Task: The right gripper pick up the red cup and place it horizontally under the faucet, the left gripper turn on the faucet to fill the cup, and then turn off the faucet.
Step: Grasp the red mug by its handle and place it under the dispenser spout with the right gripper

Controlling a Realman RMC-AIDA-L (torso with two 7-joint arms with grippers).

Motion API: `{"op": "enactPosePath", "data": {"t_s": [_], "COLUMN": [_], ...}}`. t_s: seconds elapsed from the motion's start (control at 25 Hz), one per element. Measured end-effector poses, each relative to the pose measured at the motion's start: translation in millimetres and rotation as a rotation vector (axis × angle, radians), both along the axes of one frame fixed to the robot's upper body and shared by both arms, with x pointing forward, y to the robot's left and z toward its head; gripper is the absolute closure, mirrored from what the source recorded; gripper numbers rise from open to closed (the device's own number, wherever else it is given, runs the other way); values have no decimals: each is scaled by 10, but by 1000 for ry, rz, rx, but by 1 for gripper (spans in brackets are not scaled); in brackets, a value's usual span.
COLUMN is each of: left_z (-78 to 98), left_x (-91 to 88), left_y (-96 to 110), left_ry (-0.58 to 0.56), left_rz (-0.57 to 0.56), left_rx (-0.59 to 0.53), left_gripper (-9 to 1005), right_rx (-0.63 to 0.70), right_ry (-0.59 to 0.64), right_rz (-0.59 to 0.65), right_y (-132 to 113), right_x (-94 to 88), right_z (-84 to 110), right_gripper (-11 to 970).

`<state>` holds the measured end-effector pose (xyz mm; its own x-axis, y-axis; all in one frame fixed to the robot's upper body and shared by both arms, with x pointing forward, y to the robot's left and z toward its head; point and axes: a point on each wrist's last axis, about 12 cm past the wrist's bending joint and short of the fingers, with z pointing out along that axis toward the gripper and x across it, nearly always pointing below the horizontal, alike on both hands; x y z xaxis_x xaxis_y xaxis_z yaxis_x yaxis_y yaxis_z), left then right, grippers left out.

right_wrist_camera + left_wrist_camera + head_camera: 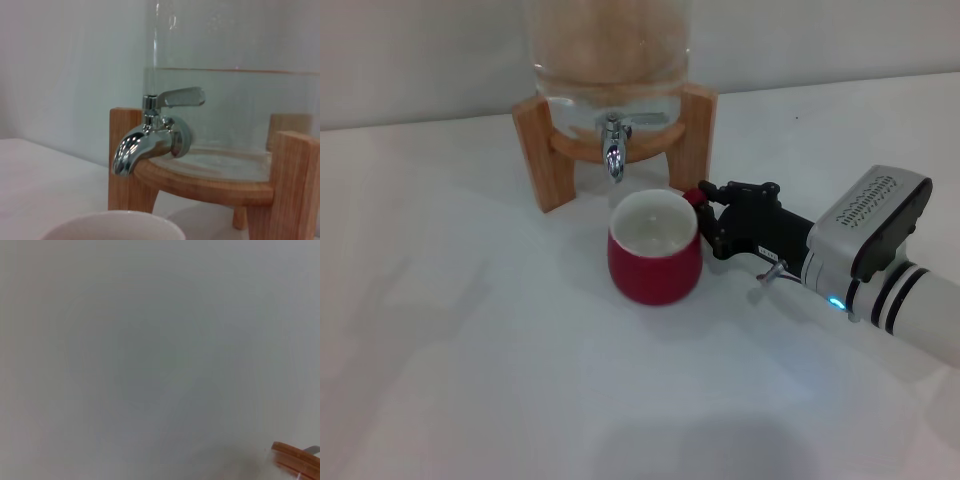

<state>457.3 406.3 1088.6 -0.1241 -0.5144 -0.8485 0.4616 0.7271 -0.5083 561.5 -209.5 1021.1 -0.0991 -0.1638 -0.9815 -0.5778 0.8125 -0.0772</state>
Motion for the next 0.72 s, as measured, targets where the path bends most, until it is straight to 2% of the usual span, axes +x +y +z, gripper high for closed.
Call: {"op": "enactPosePath", "data": {"t_s": [0.28,0.72], "left_z": [0,5], "left_x": [0,12], "left_y": [0,-5], "left_ry": [0,-2], "left_rz": [0,-2], "left_rx": [-1,0], "left_gripper": [121,121], "right_rx": [16,14], "right_ry": [-1,13], "right_rz": [-21,-9], "right_y": [-8,61], "right_x": [14,20], "right_z": [11,9], "right_gripper": [767,767]}}
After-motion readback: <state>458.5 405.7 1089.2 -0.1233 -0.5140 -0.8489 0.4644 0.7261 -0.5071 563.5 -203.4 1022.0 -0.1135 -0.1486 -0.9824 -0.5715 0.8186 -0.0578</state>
